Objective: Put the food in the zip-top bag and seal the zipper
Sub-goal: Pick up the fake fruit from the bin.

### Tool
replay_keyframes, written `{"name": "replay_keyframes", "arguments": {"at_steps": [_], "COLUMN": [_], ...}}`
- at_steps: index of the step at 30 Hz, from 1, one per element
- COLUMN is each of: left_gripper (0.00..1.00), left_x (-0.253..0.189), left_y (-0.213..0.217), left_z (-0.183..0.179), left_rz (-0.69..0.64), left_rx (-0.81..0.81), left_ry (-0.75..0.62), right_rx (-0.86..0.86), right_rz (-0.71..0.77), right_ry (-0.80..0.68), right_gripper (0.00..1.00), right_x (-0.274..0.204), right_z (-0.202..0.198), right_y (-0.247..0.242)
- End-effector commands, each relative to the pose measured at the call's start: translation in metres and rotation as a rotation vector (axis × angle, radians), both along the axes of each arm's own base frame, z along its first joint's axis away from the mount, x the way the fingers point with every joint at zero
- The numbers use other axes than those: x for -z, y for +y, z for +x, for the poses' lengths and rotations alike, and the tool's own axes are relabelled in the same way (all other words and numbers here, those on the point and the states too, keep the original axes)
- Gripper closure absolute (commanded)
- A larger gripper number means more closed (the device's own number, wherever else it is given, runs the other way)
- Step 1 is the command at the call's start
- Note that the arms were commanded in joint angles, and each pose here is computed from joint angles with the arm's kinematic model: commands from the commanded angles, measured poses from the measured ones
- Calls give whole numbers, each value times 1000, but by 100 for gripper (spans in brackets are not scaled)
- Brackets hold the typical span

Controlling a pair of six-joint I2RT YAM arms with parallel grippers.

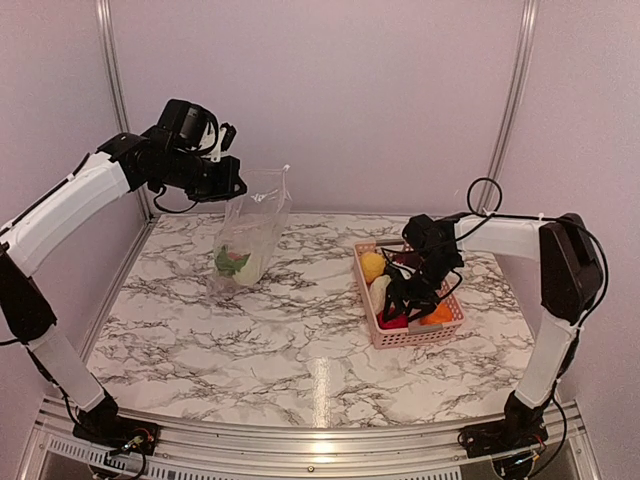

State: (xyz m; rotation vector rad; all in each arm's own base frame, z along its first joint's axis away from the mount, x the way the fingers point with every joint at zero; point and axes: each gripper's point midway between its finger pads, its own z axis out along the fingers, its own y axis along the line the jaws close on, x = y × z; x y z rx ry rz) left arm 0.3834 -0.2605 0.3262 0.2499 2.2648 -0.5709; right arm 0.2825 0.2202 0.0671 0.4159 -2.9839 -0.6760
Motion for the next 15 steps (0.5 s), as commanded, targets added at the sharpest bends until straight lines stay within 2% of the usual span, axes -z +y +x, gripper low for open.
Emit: {"name": "replay_keyframes", "arguments": {"at_steps": [1, 7, 15], "left_gripper": [100, 100, 100], "left_x": [15, 22, 28], "left_y": [-9, -18, -24], "left_z": [-3, -1, 1], "left_rz": [-18, -46, -68], "left_rx": [29, 42, 51], "left_ry": [63, 89, 111], "right_rx": [11, 63, 75], "right_rz": [-7, -23, 138], "right_ry": [-81, -230, -491], "right_gripper": [45, 47, 48], "right_x": [-22, -73, -175], "right_z": [16, 44, 77], "right_y": [1, -3, 27]}}
